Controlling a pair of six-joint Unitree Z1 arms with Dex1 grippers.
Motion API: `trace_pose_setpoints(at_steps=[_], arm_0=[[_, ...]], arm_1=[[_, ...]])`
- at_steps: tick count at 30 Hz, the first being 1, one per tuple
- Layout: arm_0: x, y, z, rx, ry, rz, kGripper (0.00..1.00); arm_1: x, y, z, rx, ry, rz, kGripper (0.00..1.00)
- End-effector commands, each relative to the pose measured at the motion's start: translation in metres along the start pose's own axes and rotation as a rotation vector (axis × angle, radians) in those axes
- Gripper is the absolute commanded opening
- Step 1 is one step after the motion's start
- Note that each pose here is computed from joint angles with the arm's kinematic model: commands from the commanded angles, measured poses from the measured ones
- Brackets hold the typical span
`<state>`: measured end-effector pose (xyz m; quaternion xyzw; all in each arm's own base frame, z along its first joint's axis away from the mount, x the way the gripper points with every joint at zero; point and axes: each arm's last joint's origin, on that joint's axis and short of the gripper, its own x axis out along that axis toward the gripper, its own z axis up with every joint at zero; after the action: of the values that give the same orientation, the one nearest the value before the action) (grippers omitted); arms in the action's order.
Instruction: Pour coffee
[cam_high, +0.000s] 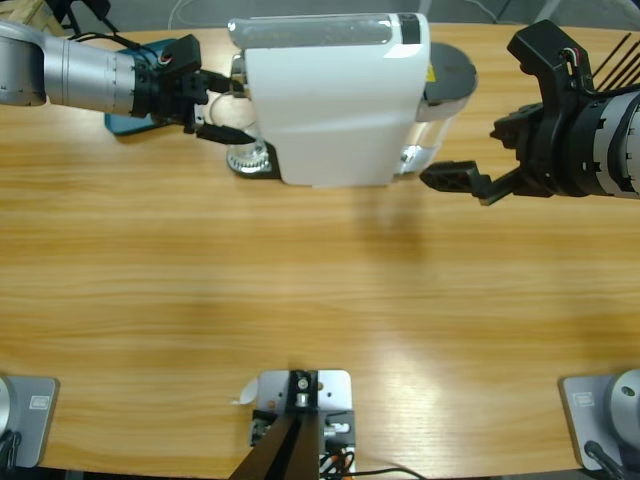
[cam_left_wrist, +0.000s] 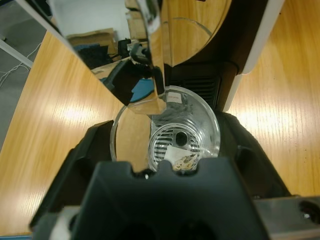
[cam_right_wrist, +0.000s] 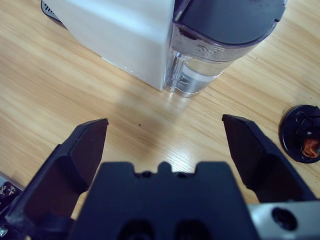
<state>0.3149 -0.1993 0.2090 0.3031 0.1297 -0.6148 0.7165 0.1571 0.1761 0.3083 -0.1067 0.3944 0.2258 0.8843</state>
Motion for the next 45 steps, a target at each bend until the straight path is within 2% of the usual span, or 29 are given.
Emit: trace_pose_setpoints(at_steps=[1, 6, 8, 11, 13, 16, 23, 24, 25, 26, 28, 30, 31, 34, 39, 43, 45], arm_0=[[0.013, -0.006, -0.021, -0.043, 0.022, -0.049, 1.000], [0.001, -0.003, -0.025, -0.063, -0.007, -0.047, 1.000], [-0.014, 0.000, -0.028, -0.076, -0.023, -0.024, 1.000], [-0.043, 0.009, -0.032, -0.098, -0.081, 0.015, 1.000], [-0.058, 0.007, -0.033, -0.107, -0.095, 0.032, 1.000], [-0.072, -0.010, -0.028, -0.117, -0.109, 0.028, 1.000], [-0.119, -0.080, -0.013, -0.188, -0.119, 0.056, 1.000], [-0.128, -0.093, -0.011, -0.223, -0.116, 0.074, 0.999], [-0.134, -0.102, -0.009, -0.264, -0.119, 0.088, 1.000], [-0.140, -0.109, -0.007, -0.325, -0.118, 0.107, 1.000], [-0.146, -0.115, -0.003, -0.457, -0.093, 0.157, 1.000], [-0.154, -0.121, 0.000, -0.507, -0.044, 0.256, 1.000], [-0.159, -0.123, 0.002, -0.522, -0.033, 0.301, 1.000], [-0.171, -0.132, 0.007, -0.529, 0.042, 0.431, 1.000], [-0.173, -0.137, 0.006, -0.515, 0.163, 0.554, 1.000], [-0.165, -0.136, 0.004, -0.534, 0.175, 0.519, 1.000], [-0.158, -0.133, 0.004, -0.538, 0.152, 0.472, 1.000]], arm_1=[[0.010, -0.004, -0.004, 0.012, 0.030, -0.041, 1.000], [0.007, -0.004, -0.004, 0.012, 0.030, -0.041, 1.000], [0.006, -0.005, -0.005, 0.011, 0.033, -0.043, 1.000], [0.003, -0.007, -0.008, 0.009, 0.039, -0.047, 1.000], [0.003, -0.007, -0.009, 0.008, 0.044, -0.051, 1.000], [0.002, -0.005, -0.001, 0.011, 0.024, -0.054, 1.000], [-0.009, -0.004, 0.051, 0.043, -0.055, -0.077, 0.995], [-0.010, -0.005, 0.063, 0.055, -0.062, -0.085, 0.971], [-0.012, -0.007, 0.075, 0.072, -0.083, -0.088, 0.884], [-0.012, -0.009, 0.086, 0.088, -0.103, -0.085, 0.670], [-0.007, -0.015, 0.107, 0.086, -0.123, -0.063, 0.378], [-0.006, -0.017, 0.125, 0.030, -0.141, -0.017, 0.106], [-0.004, -0.017, 0.132, 0.016, -0.150, -0.003, 0.016], [-0.001, -0.015, 0.150, 0.024, -0.156, 0.004, 0.000], [0.005, -0.016, 0.167, 0.054, -0.046, -0.043, 0.000], [0.019, -0.018, 0.175, 0.058, 0.019, -0.022, 0.000], [0.030, -0.020, 0.175, 0.065, 0.045, -0.002, 0.000]])
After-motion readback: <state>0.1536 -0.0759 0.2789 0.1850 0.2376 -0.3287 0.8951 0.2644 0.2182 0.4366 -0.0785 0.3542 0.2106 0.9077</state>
